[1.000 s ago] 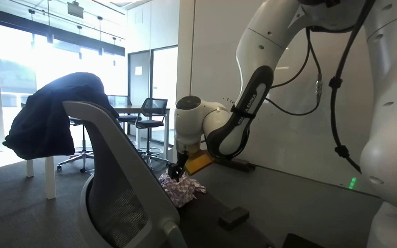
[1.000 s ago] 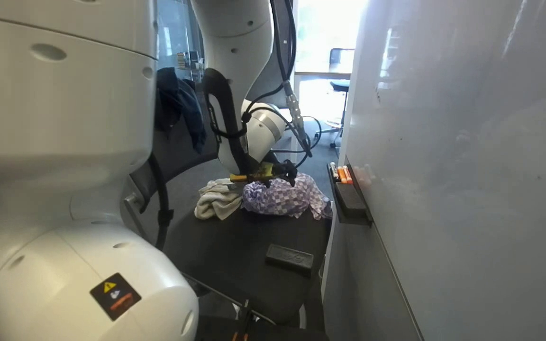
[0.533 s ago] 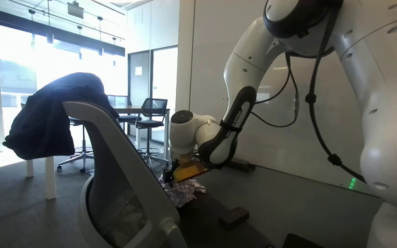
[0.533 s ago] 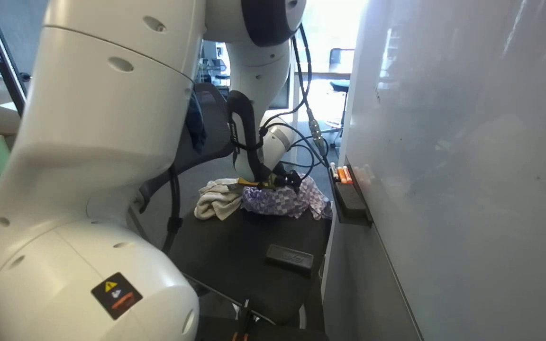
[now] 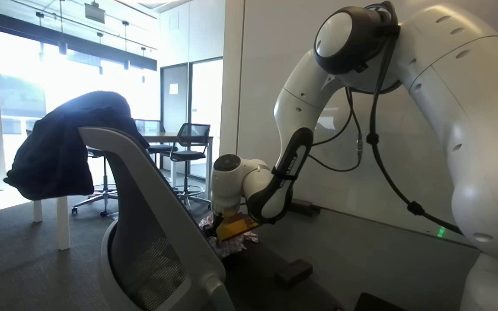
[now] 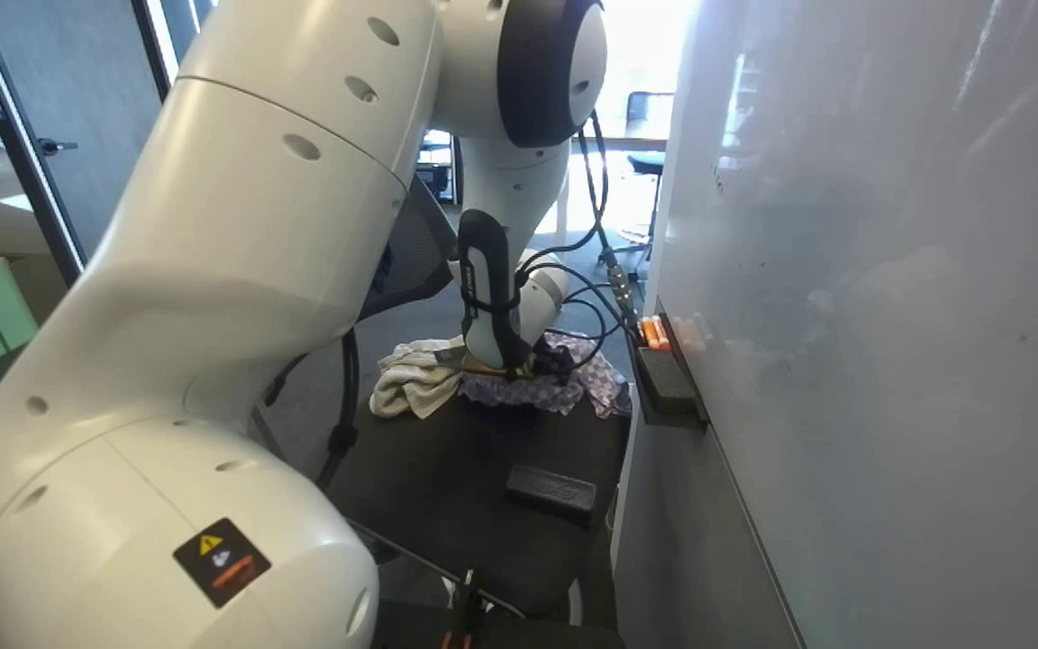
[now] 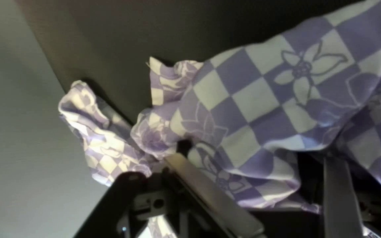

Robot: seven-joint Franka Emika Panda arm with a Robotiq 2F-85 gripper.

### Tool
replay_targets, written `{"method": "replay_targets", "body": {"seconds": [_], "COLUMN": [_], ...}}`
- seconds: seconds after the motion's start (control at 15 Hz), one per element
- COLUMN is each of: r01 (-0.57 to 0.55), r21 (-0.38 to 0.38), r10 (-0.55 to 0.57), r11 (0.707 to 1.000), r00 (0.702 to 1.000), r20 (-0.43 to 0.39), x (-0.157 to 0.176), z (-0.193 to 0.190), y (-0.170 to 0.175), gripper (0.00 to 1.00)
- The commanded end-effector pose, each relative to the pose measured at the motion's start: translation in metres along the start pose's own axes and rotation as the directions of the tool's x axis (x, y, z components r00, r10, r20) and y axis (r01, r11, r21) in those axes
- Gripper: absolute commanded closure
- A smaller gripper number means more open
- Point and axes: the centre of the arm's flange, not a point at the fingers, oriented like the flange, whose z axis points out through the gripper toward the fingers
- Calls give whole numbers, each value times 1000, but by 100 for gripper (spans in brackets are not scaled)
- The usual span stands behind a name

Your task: Place the clothing on the backrest of the chair then pick up the towel.

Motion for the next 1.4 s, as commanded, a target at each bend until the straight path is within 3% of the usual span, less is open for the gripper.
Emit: {"method": "replay_targets", "body": {"seconds": [0.0, 0.2, 0.47, 0.73, 1.07, 1.33], "r01": [9, 13, 16, 48, 133, 179], "r21": [29, 35, 19, 2, 4, 24], "r10": [-8, -12, -15, -48, -133, -171], "r11": [1000, 999, 1000, 999, 991, 984], "r00": [999, 999, 999, 998, 990, 967], "r20": [-36, -33, -30, -33, -55, -187], "x": [6, 5, 8, 11, 24, 44], "z": [2, 0, -17, -59, -152, -238], "y": [-4, -5, -6, -11, -35, -59], "gripper": [57, 80, 91, 84, 83, 83]}}
